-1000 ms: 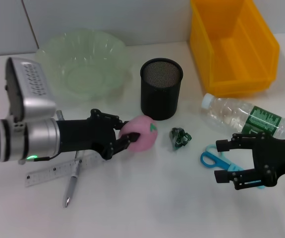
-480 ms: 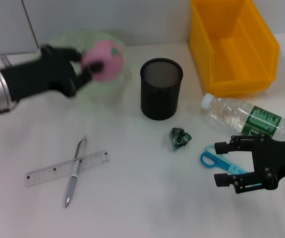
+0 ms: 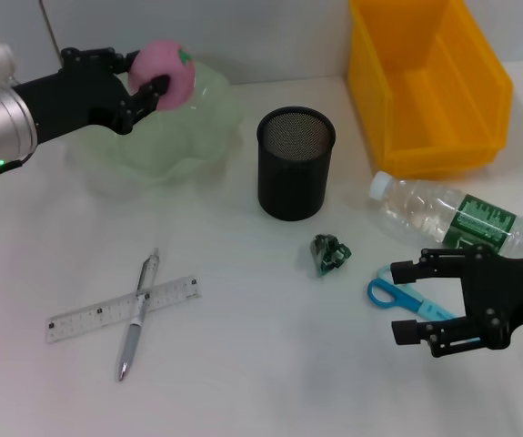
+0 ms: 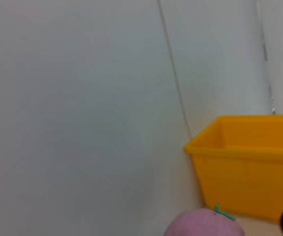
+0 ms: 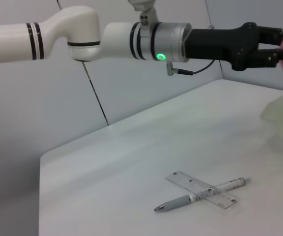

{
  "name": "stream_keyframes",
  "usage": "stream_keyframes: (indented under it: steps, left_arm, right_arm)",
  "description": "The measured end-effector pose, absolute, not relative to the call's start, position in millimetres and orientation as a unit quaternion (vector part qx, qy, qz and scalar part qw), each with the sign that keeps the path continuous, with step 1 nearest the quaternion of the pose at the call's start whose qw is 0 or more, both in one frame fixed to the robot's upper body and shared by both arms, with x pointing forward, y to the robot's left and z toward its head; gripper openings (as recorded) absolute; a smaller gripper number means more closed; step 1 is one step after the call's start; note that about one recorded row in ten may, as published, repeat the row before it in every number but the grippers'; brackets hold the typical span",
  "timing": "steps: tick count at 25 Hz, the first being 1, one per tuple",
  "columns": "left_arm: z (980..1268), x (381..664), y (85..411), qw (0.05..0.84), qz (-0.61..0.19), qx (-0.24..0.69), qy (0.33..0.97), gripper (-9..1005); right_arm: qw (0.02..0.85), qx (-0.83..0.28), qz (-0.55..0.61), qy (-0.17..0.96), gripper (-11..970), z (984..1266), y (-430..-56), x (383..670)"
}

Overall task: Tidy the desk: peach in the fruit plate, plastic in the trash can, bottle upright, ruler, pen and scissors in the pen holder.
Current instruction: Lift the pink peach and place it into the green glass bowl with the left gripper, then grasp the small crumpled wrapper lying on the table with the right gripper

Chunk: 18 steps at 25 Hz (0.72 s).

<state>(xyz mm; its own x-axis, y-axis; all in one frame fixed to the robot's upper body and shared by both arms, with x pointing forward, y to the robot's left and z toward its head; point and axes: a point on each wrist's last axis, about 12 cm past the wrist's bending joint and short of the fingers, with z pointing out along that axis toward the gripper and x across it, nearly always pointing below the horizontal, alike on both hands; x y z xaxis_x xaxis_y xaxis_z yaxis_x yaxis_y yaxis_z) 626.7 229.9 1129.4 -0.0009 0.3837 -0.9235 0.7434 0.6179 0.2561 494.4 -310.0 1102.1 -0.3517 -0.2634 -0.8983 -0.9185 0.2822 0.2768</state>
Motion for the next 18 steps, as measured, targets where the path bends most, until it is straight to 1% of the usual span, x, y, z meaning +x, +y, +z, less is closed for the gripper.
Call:
stream_keyframes:
  steps: [4, 12, 15, 16, 18]
  left_arm:
    - [1130, 632, 227, 0.577, -0.145, 0.404, 0.695, 372]
    - [1130, 633, 227, 0.576, -0.144, 0.405, 0.695, 633]
    - [1130, 624, 230, 0.573, -0.162, 0.412, 0.690, 729]
    - [1129, 613, 232, 0.569, -0.186, 0.424, 0.680, 750]
    - [1127, 601, 234, 0.563, -0.208, 0.438, 0.669, 792]
  right_arm:
    - [0.385, -0.420, 0.424, 0.704, 819, 1102, -310, 495]
    - [0.385, -0.421, 0.423, 0.704, 819, 1102, -310, 497]
    - [0.386, -0.417, 0.423, 0.705, 819, 1103, -309, 498]
    - [0.385, -0.410, 0.424, 0.710, 819, 1106, -310, 500]
    - [0.384, -0.405, 0.422, 0.714, 819, 1109, -311, 502]
